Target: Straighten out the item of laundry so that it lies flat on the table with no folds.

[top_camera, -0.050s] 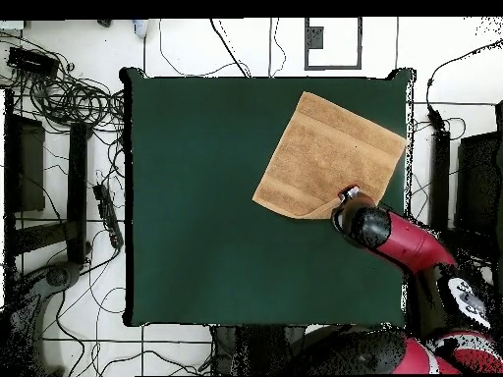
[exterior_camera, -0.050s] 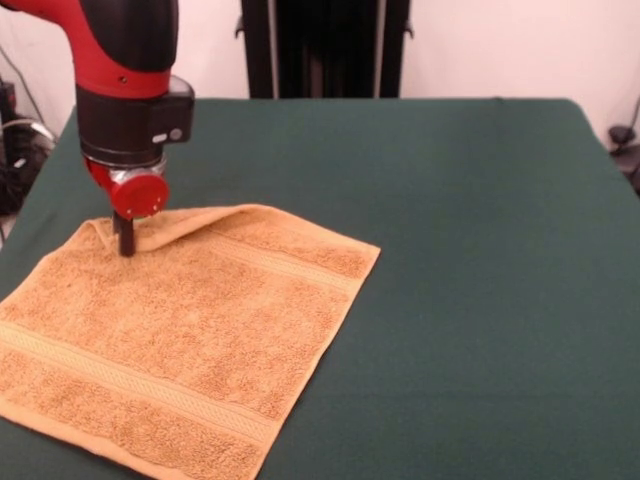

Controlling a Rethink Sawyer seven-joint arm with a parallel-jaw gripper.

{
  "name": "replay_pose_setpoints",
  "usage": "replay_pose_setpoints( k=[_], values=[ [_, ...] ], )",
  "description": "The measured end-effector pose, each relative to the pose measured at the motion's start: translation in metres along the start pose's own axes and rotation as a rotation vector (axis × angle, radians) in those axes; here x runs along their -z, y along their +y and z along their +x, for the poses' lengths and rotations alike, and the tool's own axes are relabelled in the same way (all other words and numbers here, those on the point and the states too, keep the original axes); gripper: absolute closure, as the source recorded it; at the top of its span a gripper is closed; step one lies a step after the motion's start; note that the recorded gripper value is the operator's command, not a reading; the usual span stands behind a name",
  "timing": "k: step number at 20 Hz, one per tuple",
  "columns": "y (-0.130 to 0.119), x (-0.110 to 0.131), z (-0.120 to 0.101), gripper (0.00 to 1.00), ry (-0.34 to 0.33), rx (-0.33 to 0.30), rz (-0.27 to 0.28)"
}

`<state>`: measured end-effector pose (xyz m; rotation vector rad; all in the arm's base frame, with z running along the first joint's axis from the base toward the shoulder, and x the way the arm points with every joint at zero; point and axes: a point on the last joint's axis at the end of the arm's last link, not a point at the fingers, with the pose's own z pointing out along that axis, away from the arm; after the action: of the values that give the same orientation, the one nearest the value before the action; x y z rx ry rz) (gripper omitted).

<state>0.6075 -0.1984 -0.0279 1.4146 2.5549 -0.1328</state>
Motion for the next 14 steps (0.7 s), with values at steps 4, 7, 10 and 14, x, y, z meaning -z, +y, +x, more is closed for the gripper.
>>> replay_pose_setpoints(
  k=[4,7,10,14],
  values=[
    [-0.001,0.033,-0.007,1.0,-0.028,0.002,0.0],
    [-0.002,0.067,-0.017,1.0,-0.053,-0.005,-0.005],
    [-0.004,0.089,-0.027,1.0,-0.071,-0.016,-0.009],
    [-0.009,0.117,-0.045,1.0,-0.105,-0.037,-0.023]
  ],
)
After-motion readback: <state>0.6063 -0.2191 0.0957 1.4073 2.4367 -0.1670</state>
